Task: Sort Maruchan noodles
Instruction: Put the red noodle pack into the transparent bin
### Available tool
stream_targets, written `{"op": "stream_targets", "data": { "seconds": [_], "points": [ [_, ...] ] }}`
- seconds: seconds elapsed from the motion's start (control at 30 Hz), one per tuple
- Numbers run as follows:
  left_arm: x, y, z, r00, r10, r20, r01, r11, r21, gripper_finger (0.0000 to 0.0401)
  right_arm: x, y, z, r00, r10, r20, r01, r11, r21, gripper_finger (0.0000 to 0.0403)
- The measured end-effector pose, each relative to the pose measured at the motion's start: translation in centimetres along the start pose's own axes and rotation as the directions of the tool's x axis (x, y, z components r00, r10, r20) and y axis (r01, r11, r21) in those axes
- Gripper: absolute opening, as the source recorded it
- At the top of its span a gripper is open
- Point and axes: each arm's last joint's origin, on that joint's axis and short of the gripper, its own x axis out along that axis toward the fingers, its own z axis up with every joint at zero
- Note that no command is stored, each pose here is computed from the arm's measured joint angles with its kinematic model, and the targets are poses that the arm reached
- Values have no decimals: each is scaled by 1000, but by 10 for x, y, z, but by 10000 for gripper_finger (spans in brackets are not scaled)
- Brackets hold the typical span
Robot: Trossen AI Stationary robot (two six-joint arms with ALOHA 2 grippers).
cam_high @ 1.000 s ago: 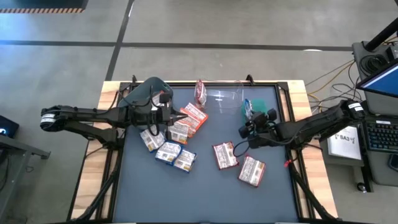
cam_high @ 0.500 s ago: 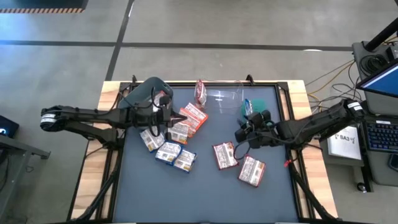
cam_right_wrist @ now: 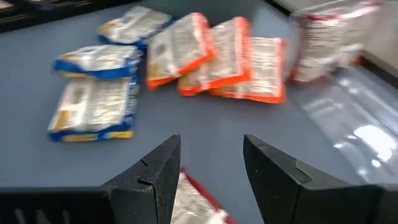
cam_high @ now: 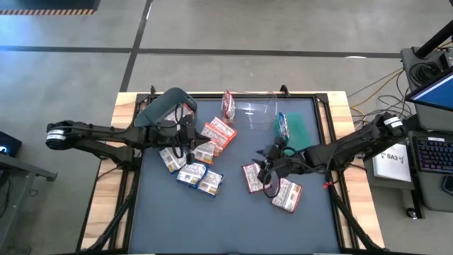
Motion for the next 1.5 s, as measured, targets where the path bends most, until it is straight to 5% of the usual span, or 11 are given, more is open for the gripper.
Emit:
{"op": "stream_targets", "data": {
  "seconds": [0.23, 0.47, 0.67, 0.9, 1.13, 1.33, 1.5],
  "points": [
    [1, 0, 1, 1000, 1, 6, -1, 1000, -12, 0, 1, 1, 3, 997, 75, -11, -75, 997, 31, 156],
    [5, 0, 0, 1000, 1, 4, -1, 1000, -9, 0, -6, -4, 12, 994, 113, 8, -111, 960, 256, 155],
    [11, -1, -1, 1000, 2, 8, -2, 1000, 18, 0, -6, -7, 14, 984, 176, -15, -161, 930, 332, 169],
    [16, -2, -1, 999, 4, 32, -5, 999, 43, 0, -15, 4, 44, 976, 206, -65, -191, 965, 181, 173],
    [15, -1, 1, 999, 5, 44, -7, 999, 53, 0, -11, 17, 68, 963, 101, -250, -123, 990, -72, 172],
    [15, -1, 1, 999, 5, 43, -7, 998, 57, 0, 10, 30, 64, 890, -10, -456, -128, 954, -271, 164],
    [15, -1, 1, 999, 4, 41, -7, 998, 64, 0, 28, 26, 47, 799, 26, -600, -224, 940, -258, 153]
  ]
}}
